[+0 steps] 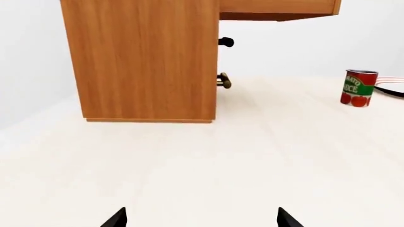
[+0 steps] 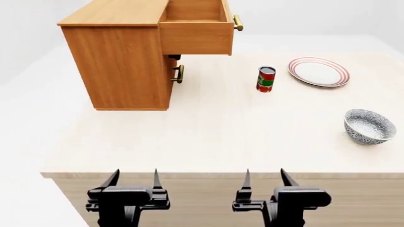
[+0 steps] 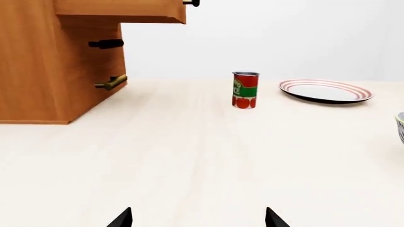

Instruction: Put the bowl in the top drawer of the cabinet.

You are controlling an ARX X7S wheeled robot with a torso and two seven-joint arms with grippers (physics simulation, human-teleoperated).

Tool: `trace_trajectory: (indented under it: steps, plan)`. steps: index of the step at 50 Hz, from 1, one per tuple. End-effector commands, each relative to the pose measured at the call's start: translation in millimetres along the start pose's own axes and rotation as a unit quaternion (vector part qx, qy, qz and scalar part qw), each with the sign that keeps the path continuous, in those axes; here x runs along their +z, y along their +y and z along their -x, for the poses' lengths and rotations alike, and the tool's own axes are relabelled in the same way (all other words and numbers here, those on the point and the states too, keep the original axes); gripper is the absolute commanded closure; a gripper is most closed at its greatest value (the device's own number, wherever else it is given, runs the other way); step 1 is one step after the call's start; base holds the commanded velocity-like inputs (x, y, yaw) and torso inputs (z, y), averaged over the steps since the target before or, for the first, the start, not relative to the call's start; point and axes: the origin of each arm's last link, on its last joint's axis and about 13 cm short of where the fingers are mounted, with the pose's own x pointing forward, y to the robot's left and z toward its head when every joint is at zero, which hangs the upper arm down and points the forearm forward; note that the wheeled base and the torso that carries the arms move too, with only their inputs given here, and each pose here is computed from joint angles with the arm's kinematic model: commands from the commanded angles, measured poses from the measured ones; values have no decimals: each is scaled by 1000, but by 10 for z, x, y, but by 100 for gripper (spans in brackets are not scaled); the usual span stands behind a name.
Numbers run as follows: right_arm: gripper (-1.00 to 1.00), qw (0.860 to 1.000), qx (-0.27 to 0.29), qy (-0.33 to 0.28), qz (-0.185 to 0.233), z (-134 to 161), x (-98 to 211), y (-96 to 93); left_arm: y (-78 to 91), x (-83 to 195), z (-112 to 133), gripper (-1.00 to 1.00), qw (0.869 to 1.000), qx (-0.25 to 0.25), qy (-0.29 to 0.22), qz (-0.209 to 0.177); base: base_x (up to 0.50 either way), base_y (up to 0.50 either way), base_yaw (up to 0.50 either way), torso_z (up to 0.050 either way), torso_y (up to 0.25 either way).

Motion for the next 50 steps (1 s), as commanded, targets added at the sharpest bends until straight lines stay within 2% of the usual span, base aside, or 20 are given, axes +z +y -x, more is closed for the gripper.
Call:
trace_trajectory:
  steps: [1, 4, 8, 13, 16, 29, 35, 43, 50]
  plan:
    - [-100, 1000, -15, 1, 0, 5, 92, -44, 15, 93, -13, -100, 1000, 1, -5, 4, 0, 0, 0, 0, 0]
    - [-100, 1000, -16, 1, -8, 17, 187, -60, 20, 179, -28, -100, 1000, -3, -14, 4, 0, 0, 0, 0, 0]
    - [-100, 1000, -6, -5, -6, 62, 387, -70, 13, 430, -29, -100, 999, -18, -37, 19, 0, 0, 0, 0, 0]
    - [-100, 999, -5, -34, 0, 136, 780, -119, 28, 841, 2, -100, 996, -32, -69, 51, 0, 0, 0, 0, 0]
    - [-100, 999, -5, -40, 1, 185, 985, -142, 43, 1041, 20, -100, 993, -51, -96, 46, 0, 0, 0, 0, 0]
    - [-100, 993, 32, -111, 3, 207, 2080, -258, 189, 2013, 51, -100, 974, -117, -177, 78, 0, 0, 0, 0, 0]
    - [-100, 990, 46, -134, 13, 197, 2346, -316, 322, 2448, -43, -100, 965, -115, -219, 93, 0, 0, 0, 0, 0]
    - [-100, 985, 45, -164, 22, 209, 2629, -449, 486, 2912, -195, -100, 956, -101, -244, 128, 0, 0, 0, 0, 0]
    - [-100, 981, 41, -183, 54, 239, 2872, -564, 568, 3292, -262, -100, 948, -107, -279, 114, 121, 0, 0, 0, 0]
